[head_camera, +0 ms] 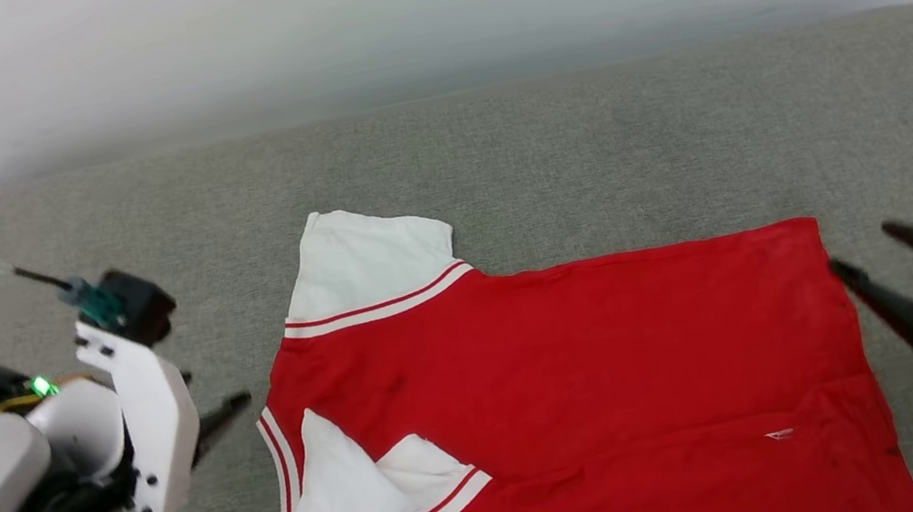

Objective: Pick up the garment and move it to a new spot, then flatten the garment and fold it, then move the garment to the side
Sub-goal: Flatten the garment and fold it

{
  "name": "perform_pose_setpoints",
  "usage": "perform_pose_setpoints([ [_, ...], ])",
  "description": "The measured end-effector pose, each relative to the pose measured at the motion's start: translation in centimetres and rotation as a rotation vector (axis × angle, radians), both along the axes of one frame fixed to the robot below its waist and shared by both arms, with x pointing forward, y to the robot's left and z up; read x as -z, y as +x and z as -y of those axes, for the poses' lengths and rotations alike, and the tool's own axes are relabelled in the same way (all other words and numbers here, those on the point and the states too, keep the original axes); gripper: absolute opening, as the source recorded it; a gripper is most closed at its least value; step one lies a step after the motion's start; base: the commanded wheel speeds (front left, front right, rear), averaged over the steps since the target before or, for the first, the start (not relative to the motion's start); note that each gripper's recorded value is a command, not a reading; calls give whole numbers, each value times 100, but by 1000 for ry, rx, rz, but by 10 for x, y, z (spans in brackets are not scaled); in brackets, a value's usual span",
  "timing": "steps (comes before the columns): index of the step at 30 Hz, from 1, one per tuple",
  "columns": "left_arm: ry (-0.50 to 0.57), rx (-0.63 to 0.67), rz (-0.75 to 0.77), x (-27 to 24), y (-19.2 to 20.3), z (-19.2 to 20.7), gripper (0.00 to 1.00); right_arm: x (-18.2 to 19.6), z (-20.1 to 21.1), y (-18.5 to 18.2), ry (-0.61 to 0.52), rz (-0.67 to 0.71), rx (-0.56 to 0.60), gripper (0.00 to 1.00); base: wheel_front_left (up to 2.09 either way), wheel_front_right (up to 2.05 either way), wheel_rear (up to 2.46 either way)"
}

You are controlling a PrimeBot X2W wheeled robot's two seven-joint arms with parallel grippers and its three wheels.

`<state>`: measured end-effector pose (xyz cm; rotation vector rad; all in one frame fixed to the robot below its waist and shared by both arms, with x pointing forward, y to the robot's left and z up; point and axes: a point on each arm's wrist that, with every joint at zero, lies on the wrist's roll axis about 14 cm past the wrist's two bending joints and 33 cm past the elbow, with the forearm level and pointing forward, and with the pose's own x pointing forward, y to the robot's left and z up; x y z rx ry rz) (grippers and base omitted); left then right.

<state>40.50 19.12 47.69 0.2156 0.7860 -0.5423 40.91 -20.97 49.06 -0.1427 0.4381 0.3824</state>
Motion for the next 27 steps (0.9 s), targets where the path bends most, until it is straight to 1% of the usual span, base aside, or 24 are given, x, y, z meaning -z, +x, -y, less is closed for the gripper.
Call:
perform_pose_setpoints([
  [5, -5, -2, 125, -29, 38, 3, 100, -38, 2, 18, 54, 255, 62, 100, 0, 0, 0],
  [8, -6, 0, 169, -40, 60, 7, 100, -65, 6, 23, 69, 440, 105, 100, 0, 0, 0],
  [9, -5, 0, 180, -42, 67, 8, 100, -69, 7, 23, 63, 479, 114, 100, 0, 0, 0],
  [11, -16, 0, 198, -46, 81, 12, 100, -73, 8, 21, 98, 545, 157, 100, 0, 0, 0],
  [13, -31, 12, 207, -48, 95, 21, 100, -71, 8, 19, 93, 584, 174, 100, 0, 0, 0],
  [14, -31, 17, 205, -47, 101, 24, 100, -74, 12, 18, 100, 616, 200, 100, 0, 0, 0],
  [18, -33, 16, 176, -40, 128, 32, 100, -68, 13, 18, 107, 661, 255, 100, 0, 0, 0],
  [19, -33, 16, 176, -40, 128, 32, 100, -68, 13, 18, 107, 661, 255, 100, 0, 0, 0],
  [22, 7, 5, 104, -23, 144, 30, 100, -58, 10, 19, 98, 656, 277, 100, 0, 0, 0],
  [25, 10, -3, 29, -10, 159, 36, 100, -44, 5, 22, 107, 631, 293, 100, 0, 0, 0],
  [27, 21, 0, -87, 10, 158, 40, 100, -35, 2, 24, 103, 612, 292, 100, 0, 0, 0],
])
